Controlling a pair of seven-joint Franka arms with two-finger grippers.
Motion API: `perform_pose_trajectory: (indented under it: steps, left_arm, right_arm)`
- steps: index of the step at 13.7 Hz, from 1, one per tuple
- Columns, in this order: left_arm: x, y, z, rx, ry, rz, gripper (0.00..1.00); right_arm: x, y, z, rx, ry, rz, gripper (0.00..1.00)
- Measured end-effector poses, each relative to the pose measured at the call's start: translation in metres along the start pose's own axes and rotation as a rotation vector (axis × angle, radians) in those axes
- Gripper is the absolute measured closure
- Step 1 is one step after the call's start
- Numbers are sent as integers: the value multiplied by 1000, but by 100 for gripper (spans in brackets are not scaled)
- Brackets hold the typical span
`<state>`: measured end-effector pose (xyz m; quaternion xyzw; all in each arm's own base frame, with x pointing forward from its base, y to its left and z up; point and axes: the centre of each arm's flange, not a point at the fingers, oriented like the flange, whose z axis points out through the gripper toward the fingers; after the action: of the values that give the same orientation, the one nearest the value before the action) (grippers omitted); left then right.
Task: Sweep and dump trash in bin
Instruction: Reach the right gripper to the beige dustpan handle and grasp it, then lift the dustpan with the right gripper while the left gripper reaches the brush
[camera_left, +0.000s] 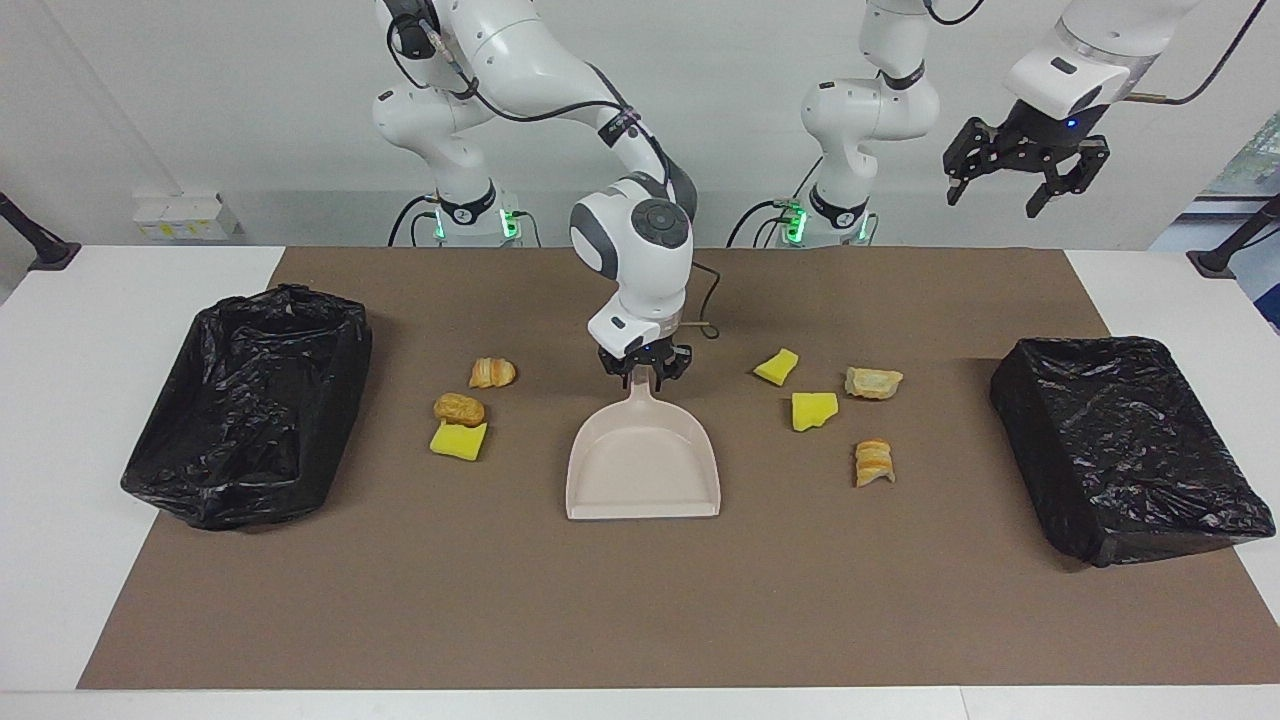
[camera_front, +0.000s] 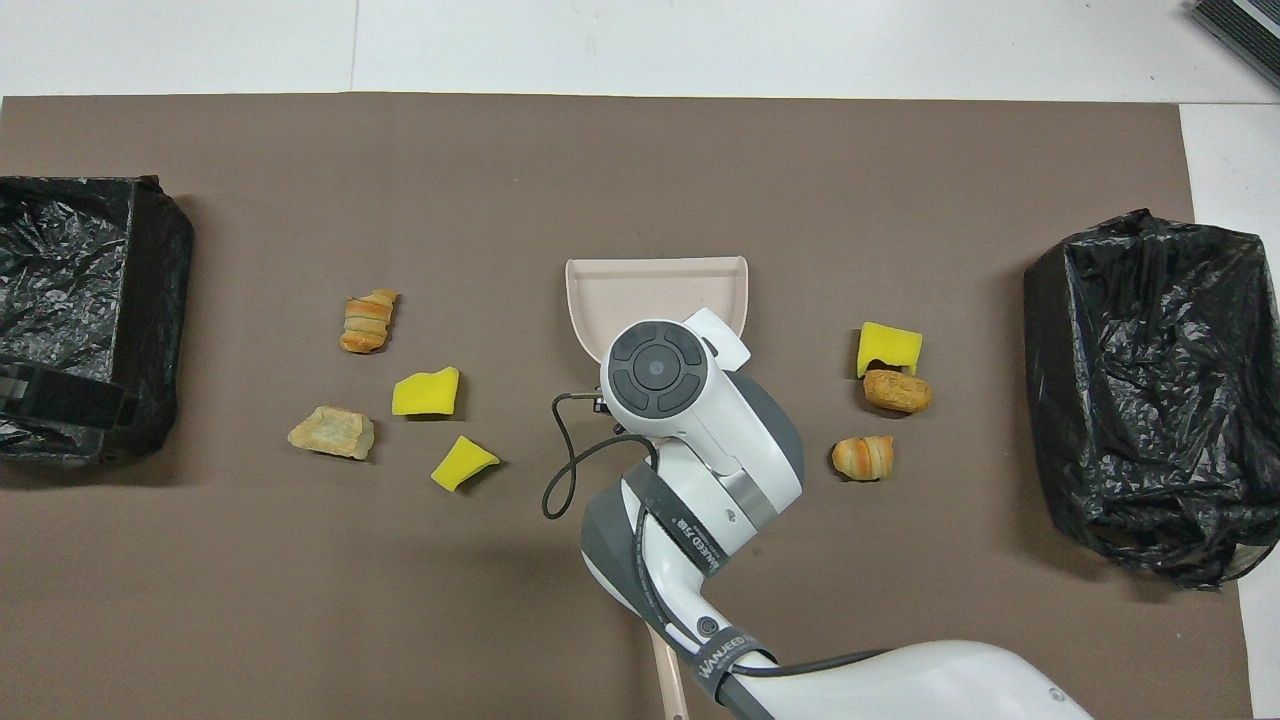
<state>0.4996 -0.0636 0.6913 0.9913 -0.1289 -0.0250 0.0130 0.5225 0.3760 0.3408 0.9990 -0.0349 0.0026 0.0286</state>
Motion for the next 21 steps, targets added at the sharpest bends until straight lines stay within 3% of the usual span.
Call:
perform_pose_trajectory:
  steps: [1,5,7,8,10,14,18,21]
  left_arm:
    - [0,0,1,0,-1,0,0]
    - [-2,0,3,-1,-6,0,0]
    - [-3,0,3,0,-6,0,0]
    - [-4,1,3,0,-5,0,0]
    - [-4,1,4,0,-6,0,0]
    - [-4,1,5,0,-2,0,0]
    - [-5,4,7,-2,-6,6,0]
    - [-3,57,39,-4,-37,42,0]
  right_arm:
    - [-5,-4,-3,-1,0,-9,59]
    - [-17,-6,-18,-17,-12,-24,59]
    - [-21,-5,-20,-24,-19,-28,62]
    - [-22,-4,-20,-26,-20,-28,68]
    - [-16,5,-25,-24,-14,-11,68]
    - [15,65,-63,-29,-12,-46,68]
    - [41,136,-94,-32,-20,-218,68]
    - [62,194,-94,-38,-56,-356,68]
